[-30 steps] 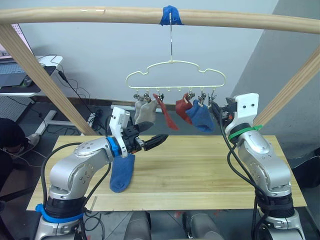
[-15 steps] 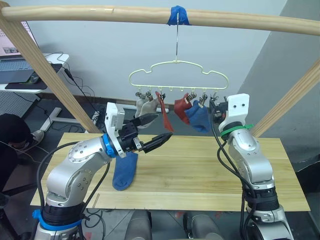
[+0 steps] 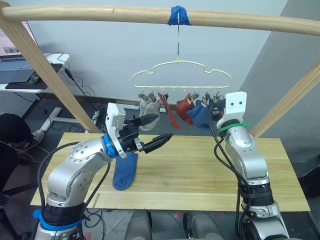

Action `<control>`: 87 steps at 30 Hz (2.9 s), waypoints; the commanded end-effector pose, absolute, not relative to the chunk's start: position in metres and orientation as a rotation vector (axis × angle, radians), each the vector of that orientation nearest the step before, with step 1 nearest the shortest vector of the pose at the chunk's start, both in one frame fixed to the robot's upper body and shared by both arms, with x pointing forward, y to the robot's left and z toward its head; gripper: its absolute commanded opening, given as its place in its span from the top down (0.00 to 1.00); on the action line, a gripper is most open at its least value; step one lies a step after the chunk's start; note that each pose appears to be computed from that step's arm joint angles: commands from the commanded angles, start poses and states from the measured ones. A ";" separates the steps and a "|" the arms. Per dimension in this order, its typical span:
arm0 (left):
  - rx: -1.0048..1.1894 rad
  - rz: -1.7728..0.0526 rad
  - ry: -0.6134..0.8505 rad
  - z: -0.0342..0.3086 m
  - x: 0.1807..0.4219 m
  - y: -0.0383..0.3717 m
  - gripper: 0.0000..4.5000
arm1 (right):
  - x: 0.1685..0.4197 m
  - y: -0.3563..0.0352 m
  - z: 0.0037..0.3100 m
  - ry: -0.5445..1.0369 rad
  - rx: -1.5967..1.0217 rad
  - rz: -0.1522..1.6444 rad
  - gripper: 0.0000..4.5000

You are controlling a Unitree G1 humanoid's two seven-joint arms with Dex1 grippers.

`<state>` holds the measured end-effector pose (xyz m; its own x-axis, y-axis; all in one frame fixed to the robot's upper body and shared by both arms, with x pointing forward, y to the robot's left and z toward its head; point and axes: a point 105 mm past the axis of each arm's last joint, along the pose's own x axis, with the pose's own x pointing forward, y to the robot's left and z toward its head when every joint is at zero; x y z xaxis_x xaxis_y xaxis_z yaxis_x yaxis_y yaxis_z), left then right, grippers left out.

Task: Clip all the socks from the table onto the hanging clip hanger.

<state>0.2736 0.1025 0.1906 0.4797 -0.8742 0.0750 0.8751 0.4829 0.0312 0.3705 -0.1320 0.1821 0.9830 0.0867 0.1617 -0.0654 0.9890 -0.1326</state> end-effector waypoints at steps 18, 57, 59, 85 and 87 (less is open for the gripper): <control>0.008 -1.088 -0.131 0.198 0.269 0.097 0.00 | 0.377 -0.137 0.204 -0.245 -0.118 0.030 0.41; 0.048 -0.726 0.288 0.070 0.298 0.161 0.00 | 0.367 -0.143 0.224 0.066 0.204 0.540 1.00; 0.082 -0.688 0.330 0.054 0.302 0.170 0.00 | 0.363 -0.141 0.225 0.120 0.224 0.585 1.00; 0.085 -0.652 0.509 -0.001 0.330 0.179 0.77 | 0.355 -0.132 0.225 0.218 0.270 0.610 1.00; 0.064 -0.700 0.483 0.006 0.329 0.167 0.89 | 0.355 -0.131 0.225 0.217 0.277 0.612 1.00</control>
<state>0.3274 0.1791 -0.0073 0.6684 -0.5549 -0.4954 0.5904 0.8008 -0.1004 0.3594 -0.1319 0.2105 0.7938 0.5817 -0.1777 -0.5065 0.7939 0.3364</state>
